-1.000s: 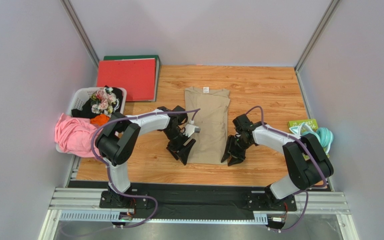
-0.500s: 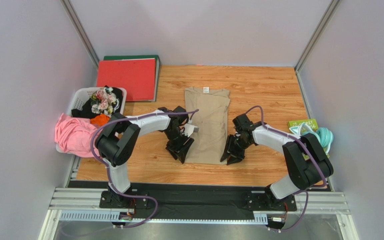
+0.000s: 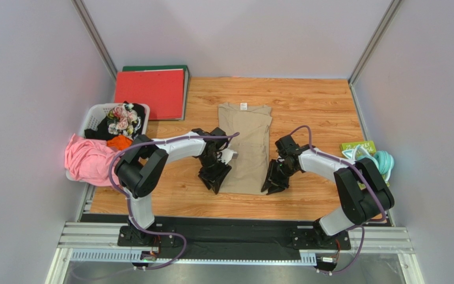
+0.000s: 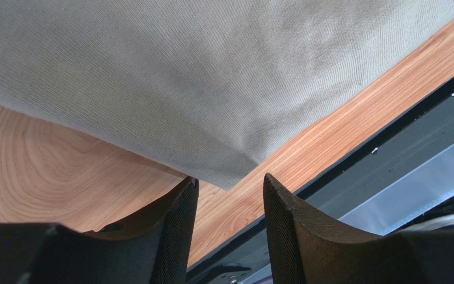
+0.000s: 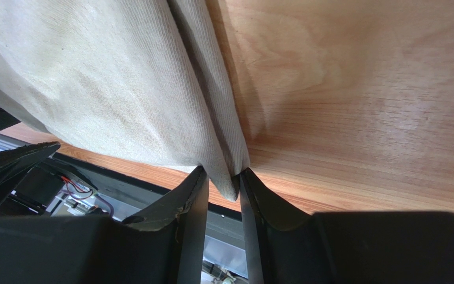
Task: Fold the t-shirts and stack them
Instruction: Fold the tshirt
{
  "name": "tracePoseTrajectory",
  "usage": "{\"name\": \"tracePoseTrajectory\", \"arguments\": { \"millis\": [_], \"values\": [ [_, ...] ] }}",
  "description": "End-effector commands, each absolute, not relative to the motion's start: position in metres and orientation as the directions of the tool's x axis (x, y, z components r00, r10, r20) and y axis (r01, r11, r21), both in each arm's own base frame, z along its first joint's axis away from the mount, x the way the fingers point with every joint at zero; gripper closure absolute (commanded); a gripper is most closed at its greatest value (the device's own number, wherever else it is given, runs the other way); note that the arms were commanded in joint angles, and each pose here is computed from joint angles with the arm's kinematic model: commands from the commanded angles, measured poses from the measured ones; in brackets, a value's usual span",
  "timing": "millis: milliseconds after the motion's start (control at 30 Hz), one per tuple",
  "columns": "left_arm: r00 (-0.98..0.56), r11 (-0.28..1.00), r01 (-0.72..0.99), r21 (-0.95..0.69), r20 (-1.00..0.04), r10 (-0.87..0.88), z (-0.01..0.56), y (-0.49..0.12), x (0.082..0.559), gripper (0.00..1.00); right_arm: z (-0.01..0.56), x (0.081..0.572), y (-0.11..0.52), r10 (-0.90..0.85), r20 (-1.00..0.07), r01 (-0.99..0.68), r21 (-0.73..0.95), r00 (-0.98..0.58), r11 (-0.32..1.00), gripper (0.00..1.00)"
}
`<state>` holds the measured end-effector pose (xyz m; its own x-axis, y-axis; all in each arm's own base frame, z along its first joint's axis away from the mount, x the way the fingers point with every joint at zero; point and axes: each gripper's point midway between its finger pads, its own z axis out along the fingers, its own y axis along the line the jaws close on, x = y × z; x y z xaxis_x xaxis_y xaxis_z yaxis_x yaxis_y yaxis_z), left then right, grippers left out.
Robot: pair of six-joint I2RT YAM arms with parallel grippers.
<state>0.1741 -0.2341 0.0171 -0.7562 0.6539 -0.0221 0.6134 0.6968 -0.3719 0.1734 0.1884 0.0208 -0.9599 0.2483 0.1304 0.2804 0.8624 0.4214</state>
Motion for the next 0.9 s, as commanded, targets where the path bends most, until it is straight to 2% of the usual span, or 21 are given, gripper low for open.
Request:
{"name": "tracePoseTrajectory", "arguments": {
  "millis": [0, 167, 233, 267, 333, 367, 433, 467, 667, 867],
  "values": [
    [-0.743, 0.691, 0.640, -0.338, -0.041, 0.668, -0.005, -0.239, 0.184, 0.48, 0.027, 0.178, 0.195, 0.243, 0.106, 0.264, 0.467, -0.964, 0.844, 0.70],
    [-0.747, 0.693, 0.635, -0.341, -0.041, 0.664, -0.005, -0.242, 0.186, 0.49, 0.026, 0.177, 0.195, 0.240, 0.106, 0.262, 0.466, -0.965, 0.845, 0.71],
    [-0.746, 0.694, 0.633, -0.344, -0.032, 0.665, -0.007, -0.242, 0.185, 0.55, 0.026, 0.177, 0.195, 0.241, 0.107, 0.263, 0.467, -0.964, 0.844, 0.74],
    [-0.746, 0.694, 0.633, -0.344, -0.033, 0.665, -0.007, -0.242, 0.186, 0.63, 0.026, 0.177, 0.195, 0.239, 0.108, 0.261, 0.466, -0.965, 0.845, 0.75],
    [-0.745, 0.691, 0.633, -0.349, -0.033, 0.666, -0.007, -0.243, 0.185, 0.71, 0.025, 0.177, 0.196, 0.238, 0.111, 0.262, 0.465, -0.965, 0.845, 0.77],
    [-0.745, 0.690, 0.633, -0.351, -0.036, 0.666, -0.006, -0.244, 0.185, 0.81, 0.025, 0.177, 0.196, 0.237, 0.113, 0.262, 0.466, -0.965, 0.845, 0.78],
    [-0.742, 0.688, 0.634, -0.352, -0.030, 0.669, -0.007, -0.244, 0.185, 0.92, 0.025, 0.177, 0.196, 0.237, 0.113, 0.262, 0.466, -0.965, 0.845, 0.81],
    [-0.743, 0.689, 0.634, -0.351, -0.030, 0.668, -0.007, -0.244, 0.186, 1.00, 0.025, 0.177, 0.196, 0.235, 0.112, 0.260, 0.466, -0.965, 0.846, 0.82],
    [-0.733, 0.669, 0.642, -0.375, -0.047, 0.678, 0.002, -0.249, 0.186, 1.00, 0.025, 0.176, 0.196, 0.233, 0.116, 0.260, 0.469, -0.965, 0.844, 0.99],
    [-0.697, 0.610, 0.673, -0.418, -0.080, 0.713, 0.026, -0.249, 0.177, 1.00, 0.032, 0.173, 0.195, 0.228, 0.112, 0.253, 0.471, -0.967, 0.845, 1.00]
  ]
}}
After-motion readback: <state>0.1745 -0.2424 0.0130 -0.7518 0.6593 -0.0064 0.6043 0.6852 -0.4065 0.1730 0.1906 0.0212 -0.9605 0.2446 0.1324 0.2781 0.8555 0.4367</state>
